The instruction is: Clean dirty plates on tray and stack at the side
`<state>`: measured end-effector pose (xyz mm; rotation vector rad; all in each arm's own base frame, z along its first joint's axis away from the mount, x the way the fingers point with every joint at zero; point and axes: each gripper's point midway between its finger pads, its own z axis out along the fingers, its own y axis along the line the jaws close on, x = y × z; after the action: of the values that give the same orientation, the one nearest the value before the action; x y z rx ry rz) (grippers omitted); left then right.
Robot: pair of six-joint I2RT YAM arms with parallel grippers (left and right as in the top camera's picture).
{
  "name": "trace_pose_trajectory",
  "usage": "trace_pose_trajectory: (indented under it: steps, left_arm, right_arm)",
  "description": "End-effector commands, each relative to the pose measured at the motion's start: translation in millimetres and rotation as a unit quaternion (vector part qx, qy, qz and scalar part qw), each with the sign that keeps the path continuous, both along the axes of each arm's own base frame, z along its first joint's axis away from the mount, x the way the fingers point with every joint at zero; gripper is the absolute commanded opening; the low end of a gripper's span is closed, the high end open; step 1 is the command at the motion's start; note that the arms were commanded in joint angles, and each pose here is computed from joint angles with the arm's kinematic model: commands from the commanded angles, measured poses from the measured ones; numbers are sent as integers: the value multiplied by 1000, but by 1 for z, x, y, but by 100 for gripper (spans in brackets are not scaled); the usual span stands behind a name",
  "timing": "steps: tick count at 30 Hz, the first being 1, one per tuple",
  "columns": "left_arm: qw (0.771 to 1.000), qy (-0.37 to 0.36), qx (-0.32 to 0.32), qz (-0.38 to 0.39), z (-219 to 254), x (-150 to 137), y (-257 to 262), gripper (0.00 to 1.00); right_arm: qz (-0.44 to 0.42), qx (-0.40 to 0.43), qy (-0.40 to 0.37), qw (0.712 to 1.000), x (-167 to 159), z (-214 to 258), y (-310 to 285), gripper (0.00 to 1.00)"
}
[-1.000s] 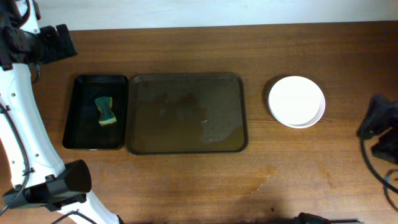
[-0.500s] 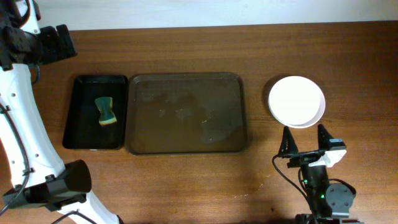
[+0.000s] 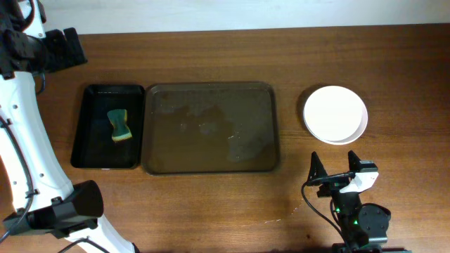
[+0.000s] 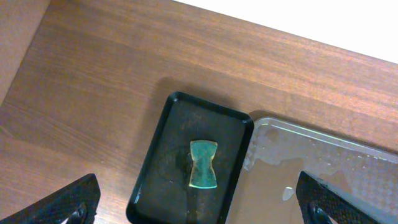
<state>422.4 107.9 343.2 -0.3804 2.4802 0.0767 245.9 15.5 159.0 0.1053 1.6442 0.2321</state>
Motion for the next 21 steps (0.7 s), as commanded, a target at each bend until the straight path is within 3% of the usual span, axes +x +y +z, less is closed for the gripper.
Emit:
trace_pose_trajectory:
  steps: [1,7,14,16,18,21]
  left_arm:
    - [1000,-1,-7,3,-1,1,-1,99]
    - [1000,-8,-4,4,6,-3,-2,99]
    - [997,-79,26,4,74,-67,-16,99]
    - [992,-118,40,-9,83,-67,-22,99]
    - [985,-156,61,-42,73,-62,-36,99]
    - [977,-195,61,-57,10,-66,-47,99]
  right_arm:
    - [-3,3,1,1000,0,-2,0,98]
    - [-3,3,1,1000,0,-2,0,98]
    - [-3,3,1,1000,0,-2,0,98]
    - [-3,3,1,1000,0,-2,0,98]
    - [-3,3,1,1000,0,-2,0,98]
    - [-3,3,1,1000,0,-2,0,98]
